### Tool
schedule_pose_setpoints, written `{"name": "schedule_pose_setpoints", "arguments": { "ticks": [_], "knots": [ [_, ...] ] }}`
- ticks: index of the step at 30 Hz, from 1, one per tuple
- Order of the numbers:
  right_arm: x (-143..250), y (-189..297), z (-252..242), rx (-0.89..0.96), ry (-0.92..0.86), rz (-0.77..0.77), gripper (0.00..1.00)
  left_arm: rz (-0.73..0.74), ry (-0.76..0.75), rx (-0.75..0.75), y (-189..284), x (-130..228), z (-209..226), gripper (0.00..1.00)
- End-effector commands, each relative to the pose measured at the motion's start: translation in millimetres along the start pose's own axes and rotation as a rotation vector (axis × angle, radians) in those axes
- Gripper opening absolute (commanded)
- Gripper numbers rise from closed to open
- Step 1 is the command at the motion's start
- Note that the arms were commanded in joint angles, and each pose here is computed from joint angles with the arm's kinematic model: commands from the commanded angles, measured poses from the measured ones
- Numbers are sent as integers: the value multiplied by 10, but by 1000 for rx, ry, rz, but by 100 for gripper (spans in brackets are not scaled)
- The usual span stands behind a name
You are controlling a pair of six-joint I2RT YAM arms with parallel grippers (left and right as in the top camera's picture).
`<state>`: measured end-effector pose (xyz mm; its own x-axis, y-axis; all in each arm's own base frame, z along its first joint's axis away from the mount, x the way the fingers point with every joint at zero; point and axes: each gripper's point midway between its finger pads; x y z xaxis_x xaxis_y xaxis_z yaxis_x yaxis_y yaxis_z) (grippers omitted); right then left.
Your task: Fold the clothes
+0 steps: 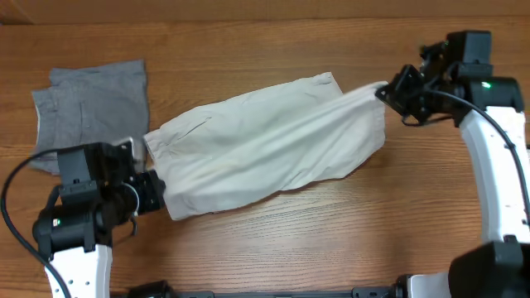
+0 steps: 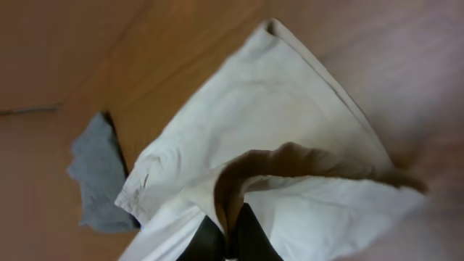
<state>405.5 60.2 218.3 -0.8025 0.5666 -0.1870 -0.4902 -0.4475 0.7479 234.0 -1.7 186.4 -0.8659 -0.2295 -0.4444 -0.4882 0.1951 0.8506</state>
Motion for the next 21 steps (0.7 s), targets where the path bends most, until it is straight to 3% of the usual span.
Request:
{"name": "schedule_pose_setpoints", "arguments": {
  "ticks": [1,11,21],
  "knots": [
    [-179,-129,50,5,29,-57,4,-17,54,-226,-72,-113,427,4],
    [-303,-752,175,-37,69,-55,4,33,59,-235,-724,-443,625,4],
    [-607,-858,30,41,78,-185,5,84,66,-243,-1462,-566,857,4]
  ]
}}
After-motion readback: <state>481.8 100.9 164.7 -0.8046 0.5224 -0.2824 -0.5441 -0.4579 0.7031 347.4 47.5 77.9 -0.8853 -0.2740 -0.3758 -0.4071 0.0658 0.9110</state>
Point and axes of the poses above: each gripper's point midway between its finger pads, its own y axis back along the fingers, its own z axis along the line the jaws close on, x = y × z, and after that the axes turned 7 degrees about -y, right-handed
